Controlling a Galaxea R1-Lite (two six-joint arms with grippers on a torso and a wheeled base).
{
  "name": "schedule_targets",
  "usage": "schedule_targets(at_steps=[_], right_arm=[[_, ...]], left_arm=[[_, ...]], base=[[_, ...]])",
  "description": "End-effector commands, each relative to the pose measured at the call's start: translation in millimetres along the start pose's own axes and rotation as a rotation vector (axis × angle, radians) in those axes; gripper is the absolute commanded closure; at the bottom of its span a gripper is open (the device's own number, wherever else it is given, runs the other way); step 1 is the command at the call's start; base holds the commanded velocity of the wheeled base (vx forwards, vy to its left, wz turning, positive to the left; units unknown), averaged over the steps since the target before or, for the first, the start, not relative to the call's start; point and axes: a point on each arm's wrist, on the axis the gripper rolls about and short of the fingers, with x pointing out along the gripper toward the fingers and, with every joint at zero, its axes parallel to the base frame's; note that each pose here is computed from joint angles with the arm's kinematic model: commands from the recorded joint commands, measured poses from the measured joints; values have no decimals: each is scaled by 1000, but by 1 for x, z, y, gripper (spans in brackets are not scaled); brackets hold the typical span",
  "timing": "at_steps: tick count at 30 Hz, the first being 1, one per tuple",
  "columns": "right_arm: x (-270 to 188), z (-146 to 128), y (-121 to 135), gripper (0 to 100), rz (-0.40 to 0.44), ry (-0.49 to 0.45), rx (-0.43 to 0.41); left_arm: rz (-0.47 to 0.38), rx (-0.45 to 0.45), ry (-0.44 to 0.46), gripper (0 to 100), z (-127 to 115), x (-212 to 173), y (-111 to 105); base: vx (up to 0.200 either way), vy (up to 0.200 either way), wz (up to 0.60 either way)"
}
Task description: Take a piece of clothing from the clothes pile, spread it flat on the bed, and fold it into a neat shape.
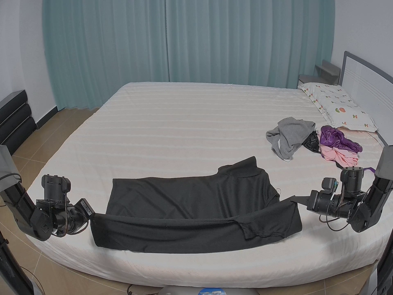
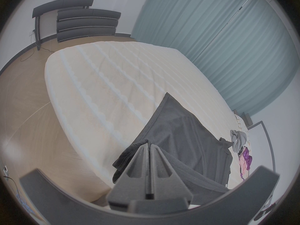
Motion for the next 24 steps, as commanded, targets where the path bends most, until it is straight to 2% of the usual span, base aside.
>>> schedule_targets(at_steps=[1,13,24], right_arm=[[15,0,-7,100,-2,13,5],[43,2,-30,100,-29,22,29],[67,-4,-49,100,-58,71,62]], left_arm=[[20,-4,21,100,-1,14,1],[40,-5,34,100,1,54,-1],[66,-28,60,100,-3,90,1]], base=[[0,0,0],[0,0,0],[0,0,0]])
